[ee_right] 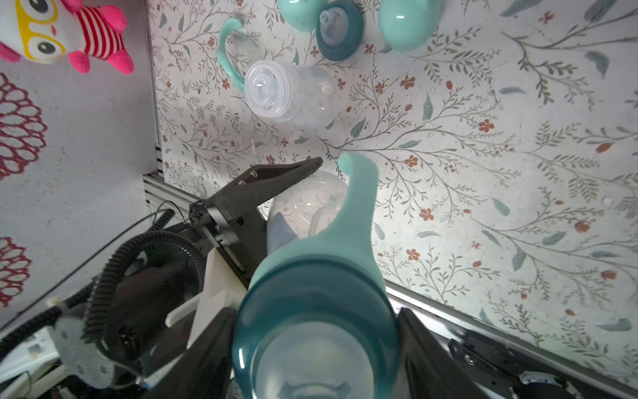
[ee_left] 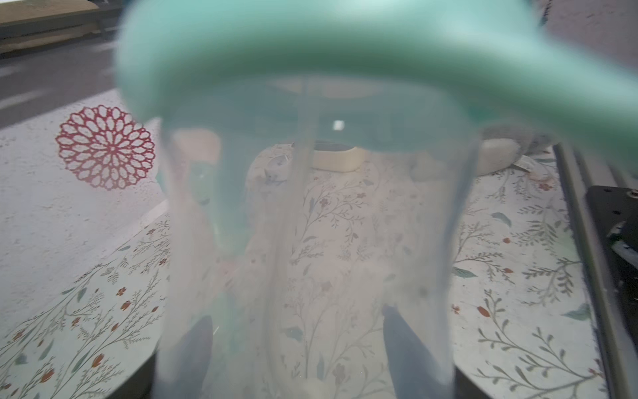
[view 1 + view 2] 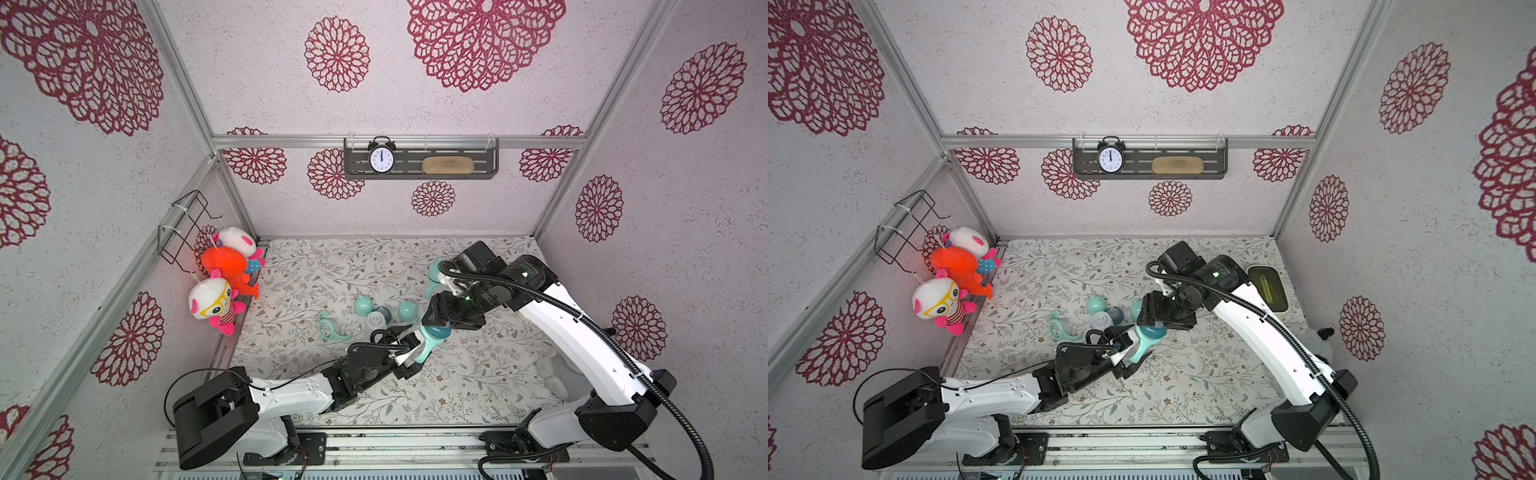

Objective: Assemble the baby bottles
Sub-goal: Close the nipple on the baby bottle.

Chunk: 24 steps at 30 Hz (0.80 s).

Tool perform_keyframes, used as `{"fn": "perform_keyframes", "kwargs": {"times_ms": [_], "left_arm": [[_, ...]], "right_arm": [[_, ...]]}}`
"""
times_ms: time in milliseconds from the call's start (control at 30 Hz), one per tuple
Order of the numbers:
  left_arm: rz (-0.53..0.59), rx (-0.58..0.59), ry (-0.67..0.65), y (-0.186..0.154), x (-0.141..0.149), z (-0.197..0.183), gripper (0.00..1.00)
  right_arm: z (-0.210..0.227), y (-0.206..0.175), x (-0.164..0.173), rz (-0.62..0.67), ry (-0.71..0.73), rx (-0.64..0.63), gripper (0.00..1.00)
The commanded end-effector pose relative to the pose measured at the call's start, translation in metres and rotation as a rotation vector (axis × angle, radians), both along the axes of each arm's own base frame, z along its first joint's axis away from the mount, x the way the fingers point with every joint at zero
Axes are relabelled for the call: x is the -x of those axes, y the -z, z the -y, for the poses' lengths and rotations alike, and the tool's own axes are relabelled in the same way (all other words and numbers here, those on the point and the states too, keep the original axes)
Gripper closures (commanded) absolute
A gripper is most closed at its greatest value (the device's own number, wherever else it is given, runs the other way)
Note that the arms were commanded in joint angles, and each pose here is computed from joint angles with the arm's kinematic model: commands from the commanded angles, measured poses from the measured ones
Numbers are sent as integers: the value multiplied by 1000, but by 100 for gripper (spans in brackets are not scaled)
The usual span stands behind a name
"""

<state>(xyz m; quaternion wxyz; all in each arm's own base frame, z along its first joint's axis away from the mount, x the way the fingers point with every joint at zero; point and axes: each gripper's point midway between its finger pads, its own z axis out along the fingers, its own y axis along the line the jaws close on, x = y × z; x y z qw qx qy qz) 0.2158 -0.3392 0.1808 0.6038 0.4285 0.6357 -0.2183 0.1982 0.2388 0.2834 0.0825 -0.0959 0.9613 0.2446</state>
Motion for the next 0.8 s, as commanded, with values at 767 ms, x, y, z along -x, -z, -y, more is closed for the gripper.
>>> {"fn": "perform_keyframes", "kwargs": {"times_ms": [767], "left_arm": [[-69, 333, 174, -84, 10, -7, 100]], "right_arm": [[-3, 2, 8, 283, -231, -89, 57]]}}
